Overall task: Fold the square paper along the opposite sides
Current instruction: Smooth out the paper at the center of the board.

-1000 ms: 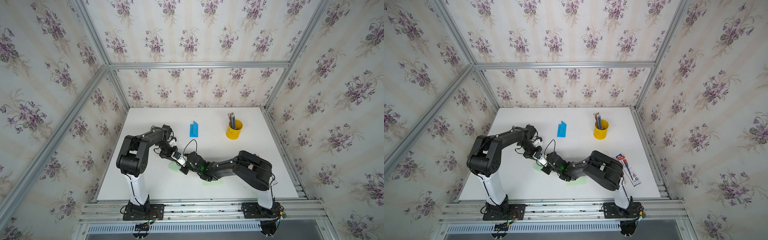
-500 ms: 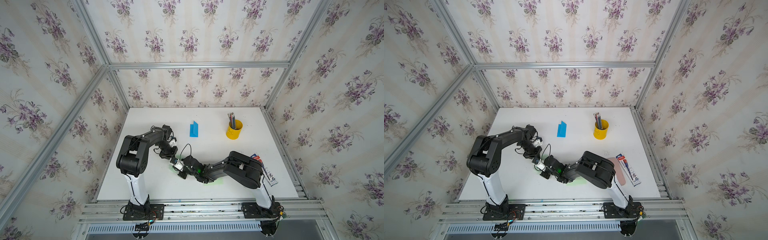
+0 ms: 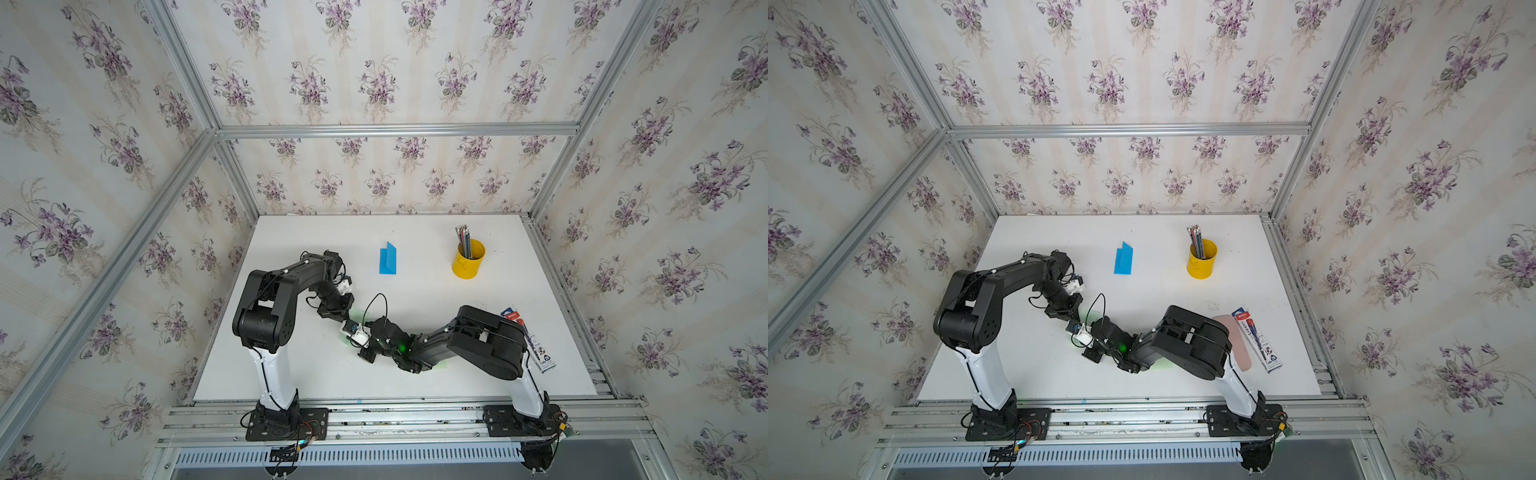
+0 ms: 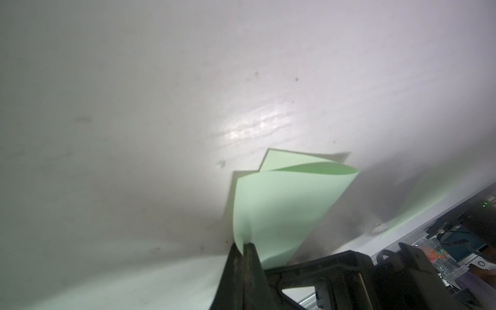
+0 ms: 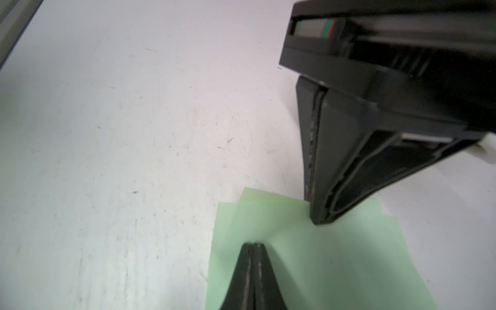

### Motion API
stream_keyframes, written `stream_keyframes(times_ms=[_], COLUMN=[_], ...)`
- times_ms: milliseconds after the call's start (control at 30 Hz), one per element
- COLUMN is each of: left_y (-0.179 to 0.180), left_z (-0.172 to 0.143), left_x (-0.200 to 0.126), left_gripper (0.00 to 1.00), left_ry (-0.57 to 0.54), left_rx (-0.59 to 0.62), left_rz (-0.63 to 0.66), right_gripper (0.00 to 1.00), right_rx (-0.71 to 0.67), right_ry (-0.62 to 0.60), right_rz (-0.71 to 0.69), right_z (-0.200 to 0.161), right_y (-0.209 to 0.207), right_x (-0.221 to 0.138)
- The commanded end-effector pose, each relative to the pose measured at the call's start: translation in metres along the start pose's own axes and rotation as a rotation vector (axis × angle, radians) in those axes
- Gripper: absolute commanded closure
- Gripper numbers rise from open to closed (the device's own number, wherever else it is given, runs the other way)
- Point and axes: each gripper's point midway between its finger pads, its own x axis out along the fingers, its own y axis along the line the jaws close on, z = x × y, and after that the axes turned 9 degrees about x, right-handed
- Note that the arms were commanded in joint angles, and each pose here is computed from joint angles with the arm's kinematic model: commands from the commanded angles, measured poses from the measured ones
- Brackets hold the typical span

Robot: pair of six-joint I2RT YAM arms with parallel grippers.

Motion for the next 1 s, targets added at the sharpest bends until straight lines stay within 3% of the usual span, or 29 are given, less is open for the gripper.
stream_keyframes(times_ms=[0, 733, 967], left_y=[0.010, 0.009, 0.007], left_z=[0.003, 0.003, 0.003], left_x=[-0.001, -0.003, -0.002], left_gripper=[1.00, 1.00, 1.00], left_ry=[-0.007, -0.012, -0.011], left_rx=[-0.003, -0.005, -0.003], left_rz=[0.044, 0.038, 0.022], right_gripper=[1.00, 1.00, 1.00], right_rx=[-0.004, 0.016, 0.016], right_ry=[0.171, 0.239, 0.205], right_rz=[0.030, 0.032, 0.033], right_z=[-0.045, -0.070, -0.056], right_y=[0.009, 0.021, 0.024], right_x=[-0.005, -0.025, -0.035])
